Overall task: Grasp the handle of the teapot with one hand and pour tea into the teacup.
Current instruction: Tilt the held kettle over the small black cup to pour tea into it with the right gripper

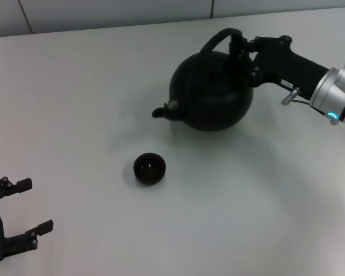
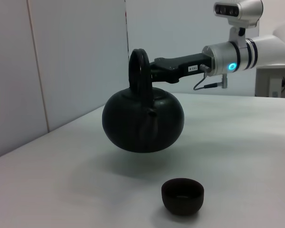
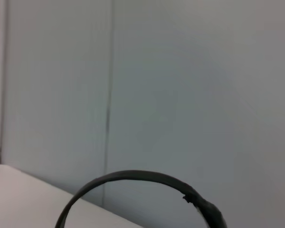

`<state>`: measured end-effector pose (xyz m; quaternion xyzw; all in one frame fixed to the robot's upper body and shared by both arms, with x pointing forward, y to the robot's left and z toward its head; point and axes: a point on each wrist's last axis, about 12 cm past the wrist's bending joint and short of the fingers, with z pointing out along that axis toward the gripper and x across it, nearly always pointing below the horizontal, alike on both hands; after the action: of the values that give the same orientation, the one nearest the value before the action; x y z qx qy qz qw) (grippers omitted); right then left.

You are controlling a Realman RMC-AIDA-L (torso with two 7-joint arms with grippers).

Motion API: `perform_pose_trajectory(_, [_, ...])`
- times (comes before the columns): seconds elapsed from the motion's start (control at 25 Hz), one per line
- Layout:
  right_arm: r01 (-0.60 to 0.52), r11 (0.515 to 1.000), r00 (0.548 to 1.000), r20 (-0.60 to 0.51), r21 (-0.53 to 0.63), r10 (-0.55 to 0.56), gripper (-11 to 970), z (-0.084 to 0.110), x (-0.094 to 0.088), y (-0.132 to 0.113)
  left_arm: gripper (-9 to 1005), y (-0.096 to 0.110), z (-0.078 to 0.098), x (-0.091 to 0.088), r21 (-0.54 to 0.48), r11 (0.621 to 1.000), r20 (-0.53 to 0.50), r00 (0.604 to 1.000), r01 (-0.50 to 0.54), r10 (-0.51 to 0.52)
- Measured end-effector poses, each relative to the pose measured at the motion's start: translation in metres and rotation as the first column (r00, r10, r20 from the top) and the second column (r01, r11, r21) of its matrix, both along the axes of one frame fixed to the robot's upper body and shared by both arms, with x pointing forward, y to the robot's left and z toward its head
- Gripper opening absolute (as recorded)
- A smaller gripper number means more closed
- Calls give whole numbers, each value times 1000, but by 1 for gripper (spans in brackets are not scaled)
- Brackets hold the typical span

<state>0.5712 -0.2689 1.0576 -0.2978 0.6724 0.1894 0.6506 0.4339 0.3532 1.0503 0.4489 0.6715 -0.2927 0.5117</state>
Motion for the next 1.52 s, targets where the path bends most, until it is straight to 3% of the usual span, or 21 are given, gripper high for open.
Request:
perform_pose_trajectory(0.48, [-119,991,992,28,-65,121,77,11,12,22,850,-4,-1,1,-6,1000,1,1000,1,-1])
perform_pose_trajectory(0.88, [-139,981,984,91,-134,152,78,20,16,20,850,-7,-2,2,-10,1000,1,1000,0,0])
perform_pose_trajectory(1.52, [-211,919,942,180,-333,282,77,30,16,23,850,-6,-2,2,-19,1000,6,1000,-24,24])
